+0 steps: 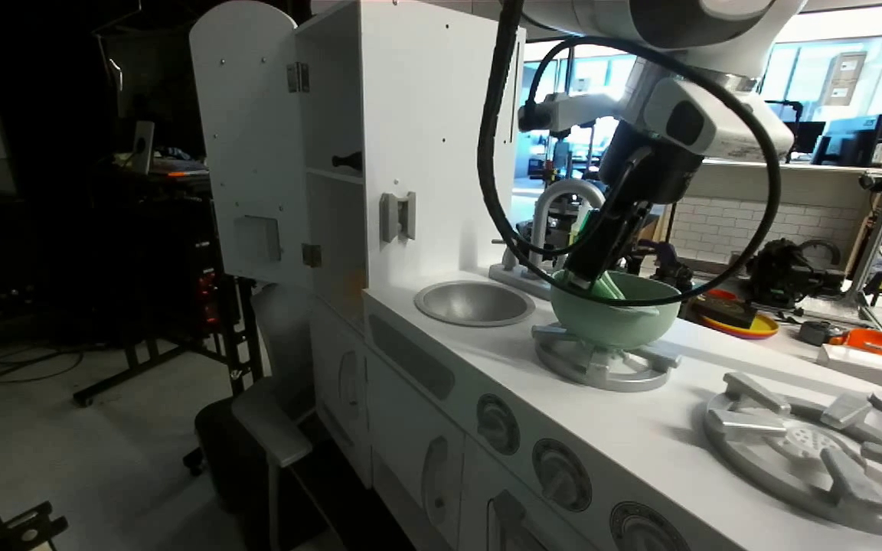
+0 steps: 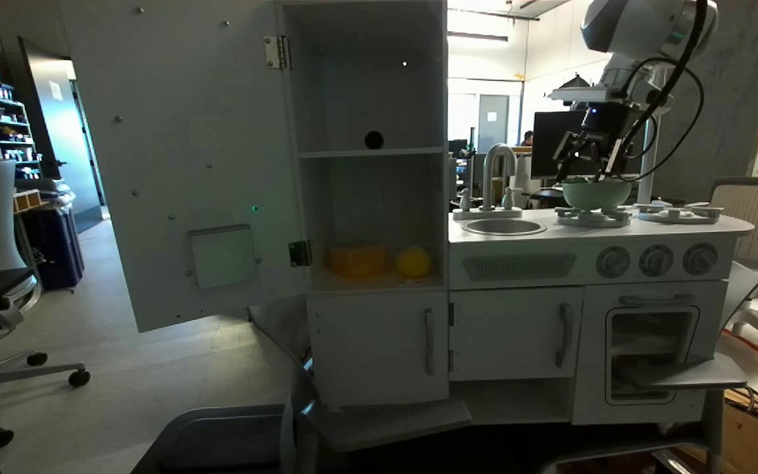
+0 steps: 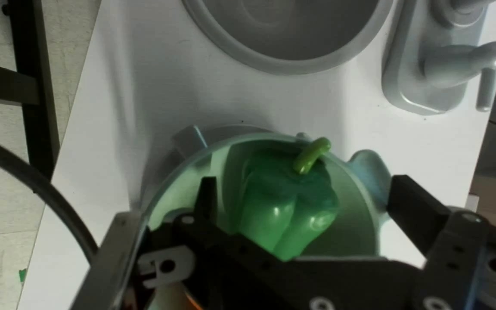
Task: Open the right door of the cabinet, put the black bottle from the counter and the green toy from the pot in the cabinet.
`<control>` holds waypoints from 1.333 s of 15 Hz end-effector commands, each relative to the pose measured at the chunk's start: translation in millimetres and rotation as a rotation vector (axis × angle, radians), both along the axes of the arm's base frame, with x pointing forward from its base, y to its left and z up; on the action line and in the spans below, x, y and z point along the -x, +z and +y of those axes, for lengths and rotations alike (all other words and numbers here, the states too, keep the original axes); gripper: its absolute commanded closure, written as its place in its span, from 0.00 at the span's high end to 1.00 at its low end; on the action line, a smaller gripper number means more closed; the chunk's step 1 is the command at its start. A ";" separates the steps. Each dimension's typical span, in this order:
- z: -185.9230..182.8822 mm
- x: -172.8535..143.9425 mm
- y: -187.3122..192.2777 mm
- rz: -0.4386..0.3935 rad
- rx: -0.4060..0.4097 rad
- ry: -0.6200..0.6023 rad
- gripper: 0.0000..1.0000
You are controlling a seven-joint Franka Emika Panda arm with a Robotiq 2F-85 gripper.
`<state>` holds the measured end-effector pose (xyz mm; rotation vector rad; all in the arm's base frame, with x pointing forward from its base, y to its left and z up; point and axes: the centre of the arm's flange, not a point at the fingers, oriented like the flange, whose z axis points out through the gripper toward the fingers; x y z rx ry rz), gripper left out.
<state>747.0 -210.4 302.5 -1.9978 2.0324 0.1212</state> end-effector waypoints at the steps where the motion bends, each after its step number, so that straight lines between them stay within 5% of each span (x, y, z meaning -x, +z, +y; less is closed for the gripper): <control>1: 7.2 24.8 8.5 -0.005 0.031 -0.039 1.00; 8: 14.8 45.0 27.0 -0.028 0.061 -0.069 1.00; 20: -26.9 68.4 41.0 0.041 0.085 -0.139 1.00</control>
